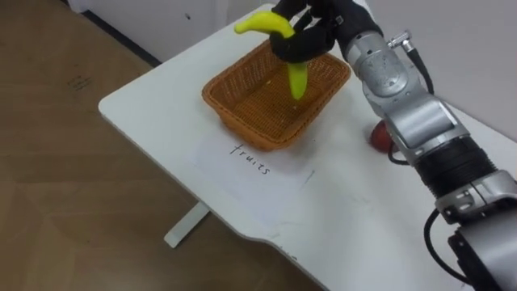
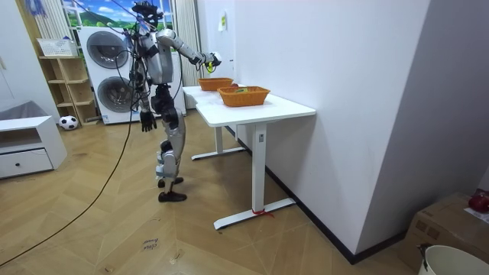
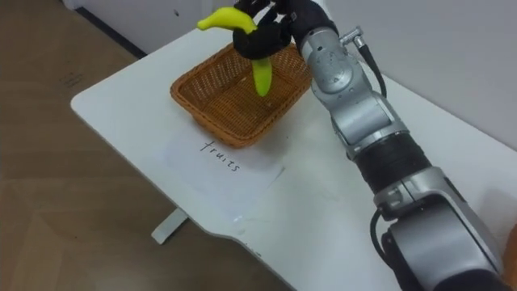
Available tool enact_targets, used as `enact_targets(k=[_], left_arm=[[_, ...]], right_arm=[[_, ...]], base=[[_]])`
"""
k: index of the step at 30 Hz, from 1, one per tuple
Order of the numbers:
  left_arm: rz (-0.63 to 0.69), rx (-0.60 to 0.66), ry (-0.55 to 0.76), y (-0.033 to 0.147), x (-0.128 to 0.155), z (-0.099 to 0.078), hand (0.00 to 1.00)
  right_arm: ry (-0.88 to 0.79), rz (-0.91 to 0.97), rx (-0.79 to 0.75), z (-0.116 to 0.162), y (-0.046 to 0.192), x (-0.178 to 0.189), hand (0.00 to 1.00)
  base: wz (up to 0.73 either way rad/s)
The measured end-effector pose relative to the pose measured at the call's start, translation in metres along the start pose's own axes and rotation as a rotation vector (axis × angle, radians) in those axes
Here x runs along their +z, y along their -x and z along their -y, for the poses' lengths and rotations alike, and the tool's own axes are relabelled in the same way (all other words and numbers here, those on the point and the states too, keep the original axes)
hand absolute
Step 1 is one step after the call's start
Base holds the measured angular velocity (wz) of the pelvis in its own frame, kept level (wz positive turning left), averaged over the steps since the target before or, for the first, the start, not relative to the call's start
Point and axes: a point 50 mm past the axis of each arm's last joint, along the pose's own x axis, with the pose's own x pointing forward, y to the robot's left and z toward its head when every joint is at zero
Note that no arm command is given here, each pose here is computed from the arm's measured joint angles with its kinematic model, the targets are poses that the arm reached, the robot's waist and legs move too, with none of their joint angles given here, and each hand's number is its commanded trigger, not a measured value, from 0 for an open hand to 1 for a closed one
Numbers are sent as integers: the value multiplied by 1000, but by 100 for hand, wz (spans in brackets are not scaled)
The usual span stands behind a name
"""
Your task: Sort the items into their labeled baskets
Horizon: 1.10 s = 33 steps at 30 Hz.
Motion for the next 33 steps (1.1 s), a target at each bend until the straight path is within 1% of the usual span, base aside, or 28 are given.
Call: enact_targets(k=[6,7,8,9,10,22,28,33], left_arm=[[-15,-1,0,0,-3,1,0],[-19,-1,-1,0,-4,1,0],[-22,1,-1,0,-5,1,0],[-24,0,-1,0,-5,1,0],[-26,0,-2,0,-6,1,0],[-28,6,-5,-1,-6,-1,0],[-42,8,-16,-1,-9,-3,0],[-41,1,-23,-2,-8,-1,0]], right_arm=[[-22,-53,23,-12,-2,-11,100],[-18,-68,31,-15,-2,-14,92],[-6,-75,42,-18,-1,-16,61],[0,-77,49,-19,-1,-16,53],[0,-80,57,-21,-1,-17,0],[-1,-103,59,-22,-1,-22,0],[-3,-144,67,-25,0,-33,0],[-4,-145,74,-26,0,-33,0]], base=[[0],[0],[3],[0],[0],[1],[0],[-10]])
